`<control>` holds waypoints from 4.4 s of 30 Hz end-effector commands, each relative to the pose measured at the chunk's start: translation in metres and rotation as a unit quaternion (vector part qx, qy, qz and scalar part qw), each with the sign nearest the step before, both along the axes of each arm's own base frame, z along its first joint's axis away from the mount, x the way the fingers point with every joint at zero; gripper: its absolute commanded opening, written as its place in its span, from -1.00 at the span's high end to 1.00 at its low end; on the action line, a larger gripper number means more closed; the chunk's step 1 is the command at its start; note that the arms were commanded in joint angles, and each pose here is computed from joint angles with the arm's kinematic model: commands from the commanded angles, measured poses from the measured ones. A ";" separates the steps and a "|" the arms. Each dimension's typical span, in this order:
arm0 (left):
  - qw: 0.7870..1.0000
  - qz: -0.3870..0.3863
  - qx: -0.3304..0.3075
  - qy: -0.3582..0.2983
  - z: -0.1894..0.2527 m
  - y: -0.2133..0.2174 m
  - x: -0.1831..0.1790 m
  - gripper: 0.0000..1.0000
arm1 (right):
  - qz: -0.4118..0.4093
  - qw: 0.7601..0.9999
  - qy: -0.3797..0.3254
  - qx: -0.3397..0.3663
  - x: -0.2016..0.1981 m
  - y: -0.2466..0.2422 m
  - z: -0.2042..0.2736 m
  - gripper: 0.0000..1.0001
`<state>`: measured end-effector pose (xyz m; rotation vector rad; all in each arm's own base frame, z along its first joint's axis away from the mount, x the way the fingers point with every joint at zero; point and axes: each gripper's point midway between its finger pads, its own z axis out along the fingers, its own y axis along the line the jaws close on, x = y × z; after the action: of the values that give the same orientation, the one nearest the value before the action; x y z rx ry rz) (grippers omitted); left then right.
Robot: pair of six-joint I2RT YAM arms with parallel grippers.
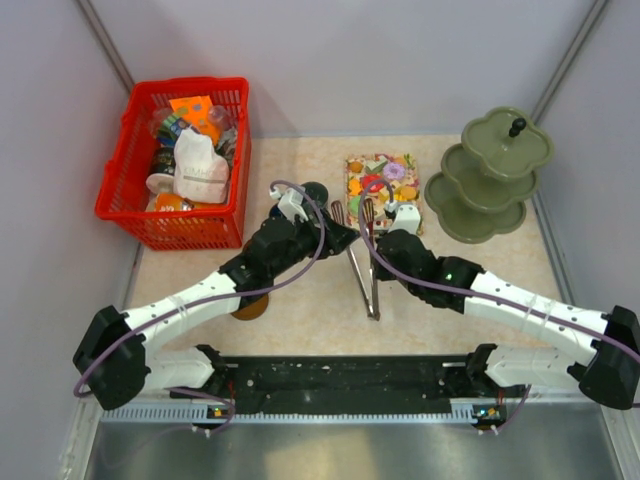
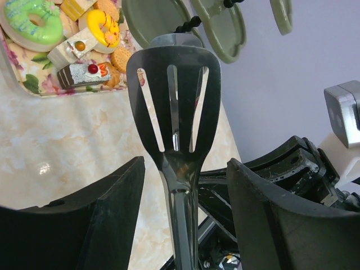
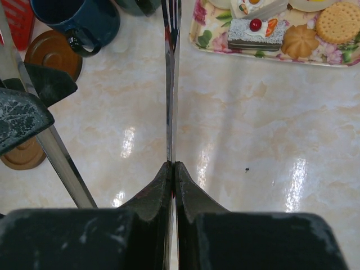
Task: Serve the afternoon tea
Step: Pick up the clamp from the center of the board.
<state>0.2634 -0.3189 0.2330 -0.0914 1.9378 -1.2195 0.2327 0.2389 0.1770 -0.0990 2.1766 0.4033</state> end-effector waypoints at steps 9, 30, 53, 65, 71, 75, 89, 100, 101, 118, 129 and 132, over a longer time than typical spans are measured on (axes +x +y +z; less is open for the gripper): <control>0.999 0.012 -0.050 -0.008 0.013 -0.006 0.006 -0.14 | -0.006 0.998 -0.032 0.048 0.009 0.016 0.029 1.00; 0.996 0.023 -0.088 -0.023 0.024 -0.002 0.006 0.67 | 0.010 0.995 -0.040 0.093 0.003 0.022 0.042 0.89; 0.992 0.044 -0.103 -0.050 0.038 0.008 0.009 0.99 | 0.046 0.991 -0.033 0.119 -0.014 0.022 0.052 -0.93; 0.986 0.048 -0.158 -0.028 0.048 0.007 0.008 1.00 | 0.106 0.989 -0.001 0.098 -0.018 0.050 0.027 -0.74; 0.984 0.038 -0.174 -0.021 0.051 0.004 0.004 1.00 | 0.102 0.991 -0.005 0.088 -0.014 0.051 0.023 -0.54; 0.984 0.036 -0.175 -0.014 0.048 0.003 0.004 1.00 | 0.104 0.991 -0.011 0.088 -0.013 0.051 0.026 -0.42; 0.989 0.032 -0.146 -0.002 0.042 -0.003 0.007 1.00 | 0.110 0.991 -0.015 0.071 -0.011 0.051 0.026 -0.17; 0.991 0.029 -0.129 0.013 0.039 -0.008 0.009 0.96 | 0.125 0.991 -0.015 0.051 -0.012 0.054 0.022 -0.08; 0.991 0.031 -0.127 0.015 0.038 -0.007 0.010 0.95 | 0.126 0.991 -0.015 0.051 -0.012 0.055 0.022 -0.06; 0.993 0.055 -0.093 0.041 0.025 0.003 0.009 -0.08 | 0.112 0.992 -0.019 0.047 -0.011 0.049 0.021 0.13; 0.994 0.040 -0.087 0.057 0.018 -0.005 0.008 -0.31 | 0.110 0.992 -0.024 0.050 -0.011 0.046 0.024 0.29; 0.993 0.038 -0.091 0.061 0.017 -0.006 0.008 -0.34 | 0.112 0.992 -0.023 0.049 -0.012 0.045 0.023 0.31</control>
<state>0.2693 -0.3173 0.2283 -0.3557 1.9519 -1.3068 0.2178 0.2776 0.1720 -0.3212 2.1774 0.5755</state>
